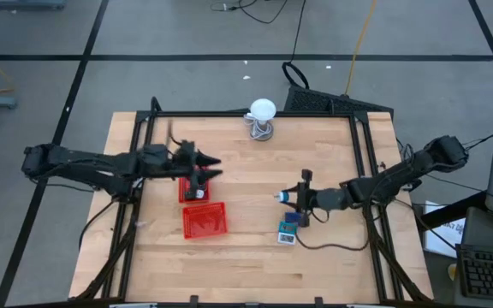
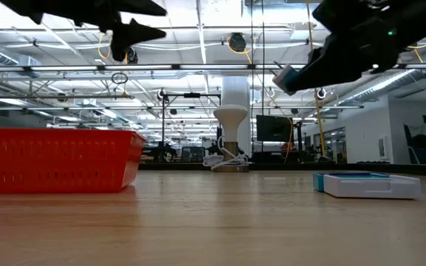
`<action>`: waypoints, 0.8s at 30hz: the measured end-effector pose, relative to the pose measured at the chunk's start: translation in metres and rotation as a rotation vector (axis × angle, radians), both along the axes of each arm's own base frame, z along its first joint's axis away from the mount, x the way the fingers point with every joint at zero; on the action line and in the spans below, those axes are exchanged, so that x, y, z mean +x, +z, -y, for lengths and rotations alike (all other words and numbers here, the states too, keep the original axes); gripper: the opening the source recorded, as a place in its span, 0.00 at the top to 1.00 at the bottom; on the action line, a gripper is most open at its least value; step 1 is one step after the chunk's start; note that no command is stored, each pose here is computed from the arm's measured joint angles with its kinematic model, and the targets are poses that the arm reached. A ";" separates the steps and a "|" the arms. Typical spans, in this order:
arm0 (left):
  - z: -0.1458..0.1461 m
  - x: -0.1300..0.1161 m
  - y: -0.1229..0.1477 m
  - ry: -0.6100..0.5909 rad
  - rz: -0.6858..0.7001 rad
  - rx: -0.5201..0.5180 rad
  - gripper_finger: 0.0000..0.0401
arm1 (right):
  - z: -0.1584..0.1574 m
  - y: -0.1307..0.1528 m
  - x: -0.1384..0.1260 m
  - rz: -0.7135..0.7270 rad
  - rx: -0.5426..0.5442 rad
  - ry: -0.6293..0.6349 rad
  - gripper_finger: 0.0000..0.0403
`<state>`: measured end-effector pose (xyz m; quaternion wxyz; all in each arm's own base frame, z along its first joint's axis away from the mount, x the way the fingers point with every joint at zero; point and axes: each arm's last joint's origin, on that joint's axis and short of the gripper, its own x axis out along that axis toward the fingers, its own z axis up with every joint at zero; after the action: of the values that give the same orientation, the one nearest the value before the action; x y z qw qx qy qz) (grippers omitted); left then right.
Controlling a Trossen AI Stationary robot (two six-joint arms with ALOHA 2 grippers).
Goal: Pick & Place Office items
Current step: Put the blue charger adapter into the top red basket
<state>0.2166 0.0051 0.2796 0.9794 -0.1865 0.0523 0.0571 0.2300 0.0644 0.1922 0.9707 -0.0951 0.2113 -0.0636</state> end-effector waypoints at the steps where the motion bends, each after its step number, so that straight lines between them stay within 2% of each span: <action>1: 0.003 0.007 -0.005 -0.014 -0.022 0.000 0.50 | 0.004 0.000 0.002 0.001 0.017 0.007 0.69; 4: 0.012 0.034 -0.014 -0.054 -0.089 0.033 0.50 | 0.014 0.000 0.005 -0.001 0.075 0.017 0.69; 8: 0.026 0.076 -0.025 -0.081 -0.213 0.131 0.46 | 0.020 0.001 0.007 0.005 0.106 0.016 0.69; 10: 0.032 0.095 -0.031 -0.087 -0.310 0.166 0.43 | 0.020 0.001 0.007 0.009 0.107 0.016 0.69; 13: 0.035 0.120 -0.039 -0.082 -0.471 0.164 0.37 | 0.020 0.001 0.007 0.008 0.106 0.015 0.69; 17: 0.037 0.147 -0.039 -0.114 -0.595 0.237 0.29 | 0.020 0.002 0.007 0.015 0.101 0.019 0.69; 24: 0.048 0.174 -0.026 -0.201 -0.561 0.437 0.24 | 0.019 0.003 0.008 0.022 0.090 0.055 0.69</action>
<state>0.3909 -0.0426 0.2533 0.9444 0.0561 0.3235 0.0194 0.2379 0.0454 0.1952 0.9776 -0.0565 0.2007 -0.0285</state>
